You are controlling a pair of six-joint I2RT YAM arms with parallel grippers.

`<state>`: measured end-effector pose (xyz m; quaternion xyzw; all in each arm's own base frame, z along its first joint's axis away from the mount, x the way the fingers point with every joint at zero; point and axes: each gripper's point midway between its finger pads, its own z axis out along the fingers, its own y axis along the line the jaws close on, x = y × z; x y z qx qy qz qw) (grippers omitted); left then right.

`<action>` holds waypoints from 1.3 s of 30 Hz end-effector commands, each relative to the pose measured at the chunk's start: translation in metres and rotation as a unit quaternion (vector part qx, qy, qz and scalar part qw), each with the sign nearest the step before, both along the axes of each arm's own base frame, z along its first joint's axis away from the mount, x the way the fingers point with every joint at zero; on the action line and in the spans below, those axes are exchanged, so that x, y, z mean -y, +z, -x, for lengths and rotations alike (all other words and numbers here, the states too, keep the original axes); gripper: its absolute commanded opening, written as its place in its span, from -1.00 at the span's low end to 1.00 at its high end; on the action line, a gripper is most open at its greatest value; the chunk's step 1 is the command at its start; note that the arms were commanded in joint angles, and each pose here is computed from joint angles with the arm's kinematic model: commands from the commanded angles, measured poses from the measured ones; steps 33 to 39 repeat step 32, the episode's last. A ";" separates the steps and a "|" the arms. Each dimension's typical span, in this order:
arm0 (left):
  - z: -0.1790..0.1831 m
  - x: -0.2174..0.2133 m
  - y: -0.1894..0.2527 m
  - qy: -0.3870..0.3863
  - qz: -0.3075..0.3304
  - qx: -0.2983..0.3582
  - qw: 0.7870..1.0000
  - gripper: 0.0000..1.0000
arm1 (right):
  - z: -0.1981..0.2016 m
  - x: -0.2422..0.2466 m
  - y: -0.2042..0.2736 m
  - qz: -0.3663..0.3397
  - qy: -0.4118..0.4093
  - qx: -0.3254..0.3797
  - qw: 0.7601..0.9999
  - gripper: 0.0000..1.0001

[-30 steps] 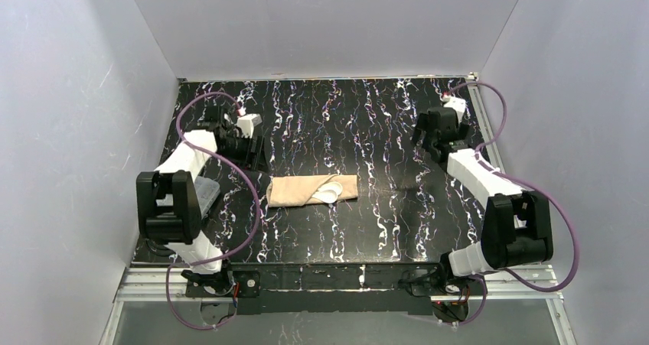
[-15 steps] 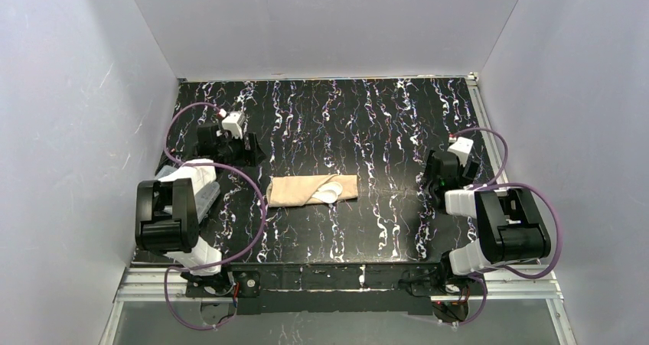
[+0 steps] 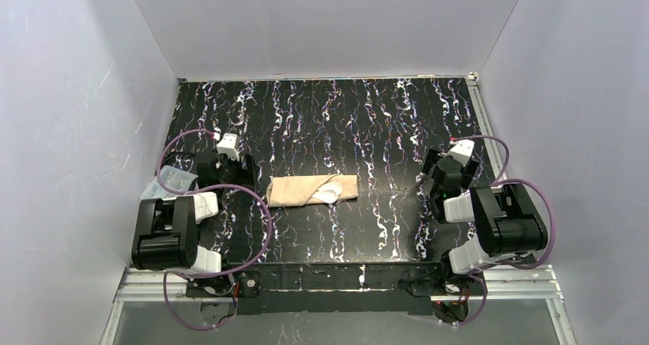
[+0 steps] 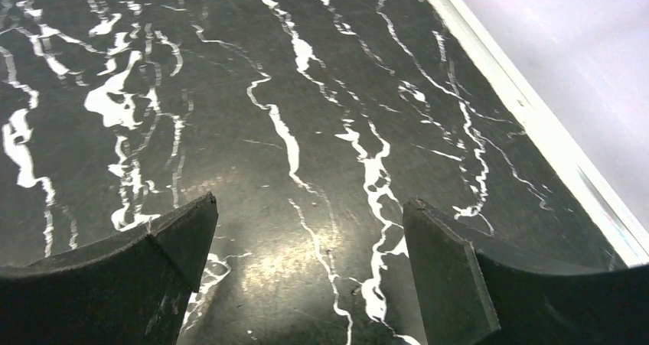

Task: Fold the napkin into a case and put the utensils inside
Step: Reset both arms

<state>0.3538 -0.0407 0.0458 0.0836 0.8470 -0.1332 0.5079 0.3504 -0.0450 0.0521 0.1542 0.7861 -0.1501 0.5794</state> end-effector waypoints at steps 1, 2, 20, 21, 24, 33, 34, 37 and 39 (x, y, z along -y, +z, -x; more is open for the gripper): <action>-0.015 -0.008 0.020 0.009 -0.019 0.071 0.997 0.57 | -0.010 -0.021 0.016 0.014 0.082 0.054 0.995 0.97; -0.013 -0.007 0.020 0.006 -0.018 0.074 0.997 0.57 | -0.006 -0.026 0.016 0.017 0.102 0.070 0.992 0.97; -0.009 -0.012 0.015 0.024 -0.015 0.107 0.994 0.97 | -0.027 -0.041 0.004 0.026 0.157 0.022 0.987 0.97; -0.009 -0.012 0.015 0.024 -0.014 0.106 0.994 0.97 | -0.027 -0.041 0.005 0.026 0.157 0.022 0.987 0.97; -0.010 -0.012 0.015 0.024 -0.015 0.107 0.994 0.97 | -0.027 -0.042 0.004 0.026 0.158 0.021 0.987 0.97; -0.010 -0.013 0.016 0.025 -0.015 0.106 0.994 0.97 | -0.027 -0.041 0.005 0.026 0.157 0.022 0.987 0.97; -0.010 -0.013 0.016 0.025 -0.015 0.106 0.994 0.97 | -0.027 -0.041 0.005 0.026 0.157 0.022 0.987 0.97; -0.010 -0.013 0.016 0.025 -0.015 0.106 0.994 0.97 | -0.027 -0.041 0.005 0.026 0.157 0.022 0.987 0.97; -0.010 -0.013 0.016 0.025 -0.015 0.106 0.994 0.97 | -0.027 -0.041 0.005 0.026 0.157 0.022 0.987 0.97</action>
